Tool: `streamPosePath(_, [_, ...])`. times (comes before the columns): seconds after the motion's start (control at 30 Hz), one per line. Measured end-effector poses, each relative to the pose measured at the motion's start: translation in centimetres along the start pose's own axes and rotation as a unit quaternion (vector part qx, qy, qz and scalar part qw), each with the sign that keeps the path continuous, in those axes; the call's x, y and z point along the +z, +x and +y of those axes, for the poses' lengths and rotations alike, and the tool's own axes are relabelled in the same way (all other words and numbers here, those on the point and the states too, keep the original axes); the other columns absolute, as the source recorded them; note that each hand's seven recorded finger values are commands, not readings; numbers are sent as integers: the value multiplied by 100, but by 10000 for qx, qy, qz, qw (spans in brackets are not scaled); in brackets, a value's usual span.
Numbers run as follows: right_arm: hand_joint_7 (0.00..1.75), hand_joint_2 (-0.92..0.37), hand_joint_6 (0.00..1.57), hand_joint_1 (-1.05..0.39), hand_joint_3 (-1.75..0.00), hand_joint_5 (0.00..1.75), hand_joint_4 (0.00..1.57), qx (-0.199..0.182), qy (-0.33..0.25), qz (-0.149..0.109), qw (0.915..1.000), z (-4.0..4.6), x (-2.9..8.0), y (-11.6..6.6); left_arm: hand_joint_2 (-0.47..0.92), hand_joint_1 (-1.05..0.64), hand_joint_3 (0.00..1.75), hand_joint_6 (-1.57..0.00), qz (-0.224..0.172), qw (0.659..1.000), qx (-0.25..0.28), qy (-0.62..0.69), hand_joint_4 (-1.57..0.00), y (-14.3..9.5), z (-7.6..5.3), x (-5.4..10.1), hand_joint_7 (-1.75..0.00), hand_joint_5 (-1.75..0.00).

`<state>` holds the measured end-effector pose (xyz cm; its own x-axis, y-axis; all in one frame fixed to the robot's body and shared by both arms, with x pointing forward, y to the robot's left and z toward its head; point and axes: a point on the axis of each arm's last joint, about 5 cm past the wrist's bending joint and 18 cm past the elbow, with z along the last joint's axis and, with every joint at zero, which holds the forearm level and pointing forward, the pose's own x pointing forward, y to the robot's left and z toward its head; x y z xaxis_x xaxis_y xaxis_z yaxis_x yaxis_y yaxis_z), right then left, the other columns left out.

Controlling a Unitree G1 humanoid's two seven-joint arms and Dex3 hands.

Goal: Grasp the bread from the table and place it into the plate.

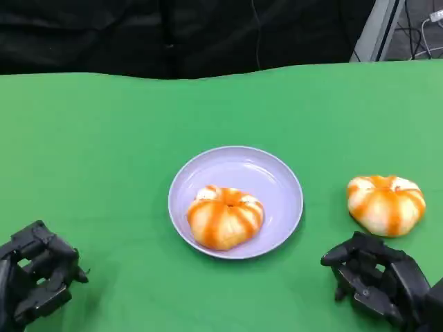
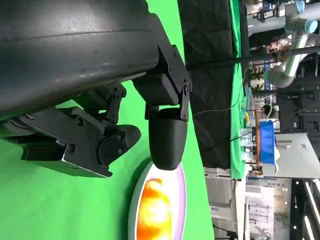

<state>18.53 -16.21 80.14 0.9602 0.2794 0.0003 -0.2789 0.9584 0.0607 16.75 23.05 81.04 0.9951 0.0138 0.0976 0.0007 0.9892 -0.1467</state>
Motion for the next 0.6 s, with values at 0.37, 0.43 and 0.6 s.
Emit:
streamPosePath(0.37, [111,-92,73,-28,-44,175,64,0,0,1,10000,0,0,0,75,9,86,-84,1,10000,-1,1,-89,0,1,0,-137,-159])
streamPosePath(0.43, [111,-92,73,-28,-44,175,64,0,0,1,10000,0,0,0,75,9,86,-84,1,10000,-1,2,-89,0,1,0,-137,-159])
streamPosePath(0.6, [112,-92,73,-28,-44,175,65,0,0,1,10000,0,0,0,75,7,85,-84,4,10000,-7,7,-89,1,0,0,-139,-160])
